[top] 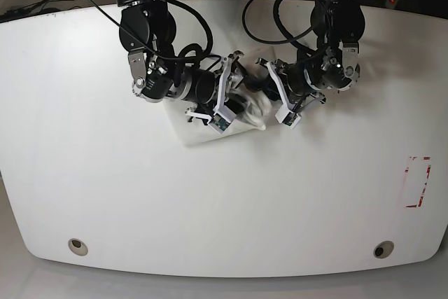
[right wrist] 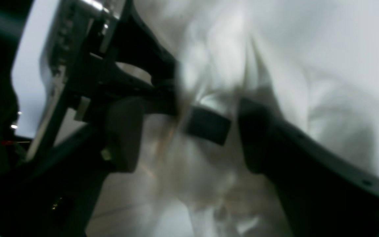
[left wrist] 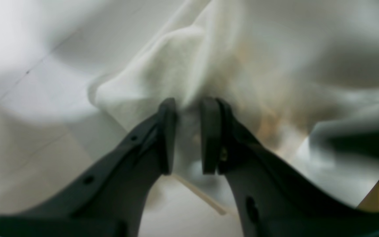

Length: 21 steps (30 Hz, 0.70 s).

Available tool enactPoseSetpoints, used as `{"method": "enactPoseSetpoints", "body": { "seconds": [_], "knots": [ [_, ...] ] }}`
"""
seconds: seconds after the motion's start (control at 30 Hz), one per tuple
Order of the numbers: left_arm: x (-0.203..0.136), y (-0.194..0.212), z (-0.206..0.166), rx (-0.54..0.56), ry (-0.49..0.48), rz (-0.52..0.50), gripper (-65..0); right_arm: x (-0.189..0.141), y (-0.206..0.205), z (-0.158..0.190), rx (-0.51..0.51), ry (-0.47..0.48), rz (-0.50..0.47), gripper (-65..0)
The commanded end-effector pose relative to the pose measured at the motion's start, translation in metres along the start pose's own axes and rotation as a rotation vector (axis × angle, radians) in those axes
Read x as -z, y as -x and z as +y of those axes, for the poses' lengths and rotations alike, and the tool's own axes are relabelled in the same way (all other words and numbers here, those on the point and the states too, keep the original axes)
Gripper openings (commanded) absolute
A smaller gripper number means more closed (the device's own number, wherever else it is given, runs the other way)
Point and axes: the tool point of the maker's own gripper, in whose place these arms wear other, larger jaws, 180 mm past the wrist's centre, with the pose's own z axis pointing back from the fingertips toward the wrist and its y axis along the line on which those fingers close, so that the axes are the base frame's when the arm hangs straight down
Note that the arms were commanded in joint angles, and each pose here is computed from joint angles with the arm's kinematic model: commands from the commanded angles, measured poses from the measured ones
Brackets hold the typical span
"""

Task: Fold the T-shirt properly
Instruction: 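Grasp both strip ends and fold them toward the middle with both grippers, then release the folded bundle and regrasp its edges with both grippers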

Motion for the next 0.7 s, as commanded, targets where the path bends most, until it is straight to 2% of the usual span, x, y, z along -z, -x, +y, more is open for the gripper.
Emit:
{"method": "enactPoseSetpoints", "body": {
  "seconds": [0.0,0.23,0.4,0.6,0.67],
  "knots": [
    [-0.003,-0.018,-0.002,0.010,0.012,-0.062,-53.6,-0.002,-0.017,0.003,-0.017,-0.012,-0.057,-14.4],
    [-0.005,-0.022,-0.002,0.017,0.010,-0.073,-53.6,-0.008,-0.018,0.005,-0.027,-0.007,-0.069,-14.1],
    [-0.015,-0.039,-0.004,0.052,-0.005,-0.122,-53.6,-0.040,-0.030,0.004,-0.141,0.055,-0.099,-14.1],
    [-0.047,-0.070,-0.009,0.136,-0.054,-0.228,-53.6,-0.051,-0.018,-0.001,-0.179,0.081,-0.054,-14.1],
    [-0.060,-0.063,0.001,0.149,-0.095,-0.223,-53.6,-0.052,-0.009,-0.002,-0.173,0.081,-0.033,-14.1]
  ]
}}
